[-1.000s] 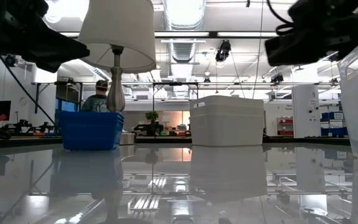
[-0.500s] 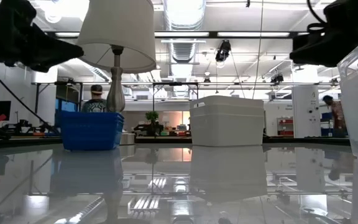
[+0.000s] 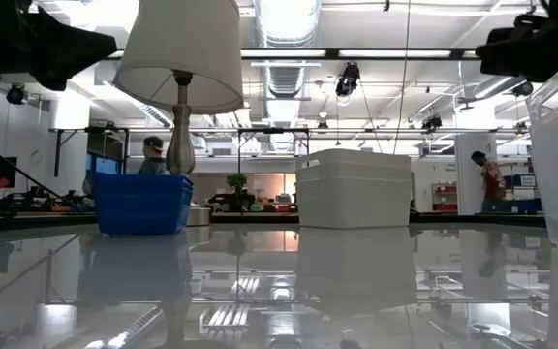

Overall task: Stack baskets by color
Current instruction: Return to Home Position

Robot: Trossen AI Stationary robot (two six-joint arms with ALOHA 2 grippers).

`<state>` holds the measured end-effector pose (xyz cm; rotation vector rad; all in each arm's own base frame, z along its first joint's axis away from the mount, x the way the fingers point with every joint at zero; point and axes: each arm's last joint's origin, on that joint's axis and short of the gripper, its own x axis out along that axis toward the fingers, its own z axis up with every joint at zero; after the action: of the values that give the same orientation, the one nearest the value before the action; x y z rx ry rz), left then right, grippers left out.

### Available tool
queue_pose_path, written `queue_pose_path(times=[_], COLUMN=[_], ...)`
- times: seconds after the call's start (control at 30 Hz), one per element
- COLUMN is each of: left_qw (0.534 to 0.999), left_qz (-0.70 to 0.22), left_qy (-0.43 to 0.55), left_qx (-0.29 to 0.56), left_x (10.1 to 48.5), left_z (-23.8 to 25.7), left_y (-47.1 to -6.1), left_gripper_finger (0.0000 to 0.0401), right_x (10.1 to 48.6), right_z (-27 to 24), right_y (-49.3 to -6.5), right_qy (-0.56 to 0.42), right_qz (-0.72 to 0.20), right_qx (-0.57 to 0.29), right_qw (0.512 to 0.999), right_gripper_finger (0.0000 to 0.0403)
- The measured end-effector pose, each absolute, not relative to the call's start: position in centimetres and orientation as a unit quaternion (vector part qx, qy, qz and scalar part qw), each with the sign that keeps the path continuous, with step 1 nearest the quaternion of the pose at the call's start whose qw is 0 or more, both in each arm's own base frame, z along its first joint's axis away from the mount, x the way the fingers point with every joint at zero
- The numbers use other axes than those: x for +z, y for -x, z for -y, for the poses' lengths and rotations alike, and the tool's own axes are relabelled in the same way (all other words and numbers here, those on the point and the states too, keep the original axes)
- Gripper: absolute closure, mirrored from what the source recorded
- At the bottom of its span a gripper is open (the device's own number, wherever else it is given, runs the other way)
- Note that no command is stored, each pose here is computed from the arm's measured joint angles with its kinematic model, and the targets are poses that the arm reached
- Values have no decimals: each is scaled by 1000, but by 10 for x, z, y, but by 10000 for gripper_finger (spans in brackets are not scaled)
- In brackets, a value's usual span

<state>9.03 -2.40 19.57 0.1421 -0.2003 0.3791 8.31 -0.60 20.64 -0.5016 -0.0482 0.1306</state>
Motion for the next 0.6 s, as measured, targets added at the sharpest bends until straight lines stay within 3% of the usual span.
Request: queue_pose_path(times=[0.33,0.6], left_qw=[971,971], left_qz=[101,101], left_qy=[-59,-60], left_qx=[207,206], left_x=[197,197], left_z=[22,23], left_y=[-89,-89], left_gripper_finger=[320,320], right_x=[174,166], right_z=[3,3], right_y=[-95,-101], right_qy=[193,116], right_qz=[64,12], right_qx=[159,183], right_qw=[966,976], right_gripper_finger=[392,392])
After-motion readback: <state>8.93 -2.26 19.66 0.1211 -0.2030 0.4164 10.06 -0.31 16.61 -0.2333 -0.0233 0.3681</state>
